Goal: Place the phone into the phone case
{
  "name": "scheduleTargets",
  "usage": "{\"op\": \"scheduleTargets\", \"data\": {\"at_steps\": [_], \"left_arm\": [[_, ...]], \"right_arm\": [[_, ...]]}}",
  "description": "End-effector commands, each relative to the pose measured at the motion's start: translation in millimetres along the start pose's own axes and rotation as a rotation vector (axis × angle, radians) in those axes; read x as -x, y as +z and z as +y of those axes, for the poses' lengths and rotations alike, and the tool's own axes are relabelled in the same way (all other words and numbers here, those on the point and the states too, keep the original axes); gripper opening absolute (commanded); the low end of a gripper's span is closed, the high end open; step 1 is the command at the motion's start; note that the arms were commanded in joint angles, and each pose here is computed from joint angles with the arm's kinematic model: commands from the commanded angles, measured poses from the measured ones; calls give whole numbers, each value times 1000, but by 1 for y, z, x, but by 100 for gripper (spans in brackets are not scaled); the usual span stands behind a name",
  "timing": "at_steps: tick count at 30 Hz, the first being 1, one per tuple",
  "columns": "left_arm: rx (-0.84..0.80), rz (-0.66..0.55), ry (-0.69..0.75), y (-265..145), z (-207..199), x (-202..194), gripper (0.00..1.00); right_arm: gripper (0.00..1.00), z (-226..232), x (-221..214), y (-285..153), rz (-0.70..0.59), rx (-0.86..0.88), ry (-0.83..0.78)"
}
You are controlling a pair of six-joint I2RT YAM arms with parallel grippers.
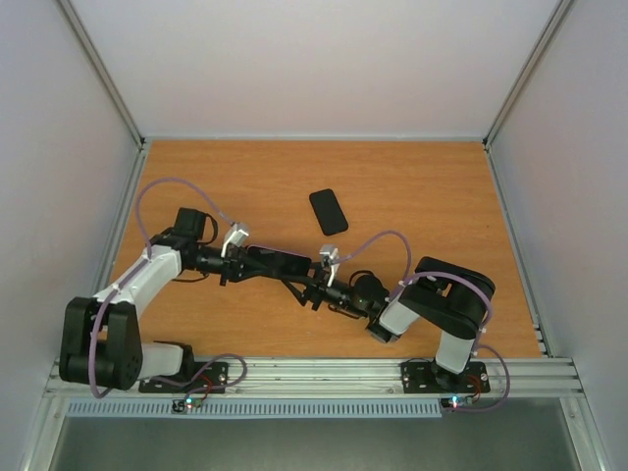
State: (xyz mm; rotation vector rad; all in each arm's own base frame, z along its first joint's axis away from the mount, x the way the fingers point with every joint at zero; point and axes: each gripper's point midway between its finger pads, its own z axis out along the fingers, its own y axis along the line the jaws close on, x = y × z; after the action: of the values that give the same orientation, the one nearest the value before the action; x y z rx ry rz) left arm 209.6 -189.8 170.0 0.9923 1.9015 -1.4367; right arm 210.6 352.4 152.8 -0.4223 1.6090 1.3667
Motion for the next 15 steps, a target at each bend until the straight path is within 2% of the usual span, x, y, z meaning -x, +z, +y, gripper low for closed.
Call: {"op": "scheduleTargets", "data": {"at_steps": [1,5,6,8,9,10,15], "left_arm": [[-127,-85,-19,-5,-15,20,5],[-192,-78,-72,-10,-32,20,3],[-205,-83,-30,-11,-37,21,3],[-229,-94,-55,-16,-42,28,3],[-234,-108,9,-17,-41,30,3],[-232,-119,16,-18,-35,32,2],[-230,-124,-17,-17,-25,33,1]], "right_arm": [[56,64,73,-7,-289,251,-98],[53,68,75,-5,-289,271,-115],[52,69,75,-5,-290,274,-119],[50,69,77,-5,-296,274,-122],[49,70,77,-6,-296,278,-122],[47,71,78,-6,-299,280,-123],[45,72,82,-6,-311,282,-129]]}}
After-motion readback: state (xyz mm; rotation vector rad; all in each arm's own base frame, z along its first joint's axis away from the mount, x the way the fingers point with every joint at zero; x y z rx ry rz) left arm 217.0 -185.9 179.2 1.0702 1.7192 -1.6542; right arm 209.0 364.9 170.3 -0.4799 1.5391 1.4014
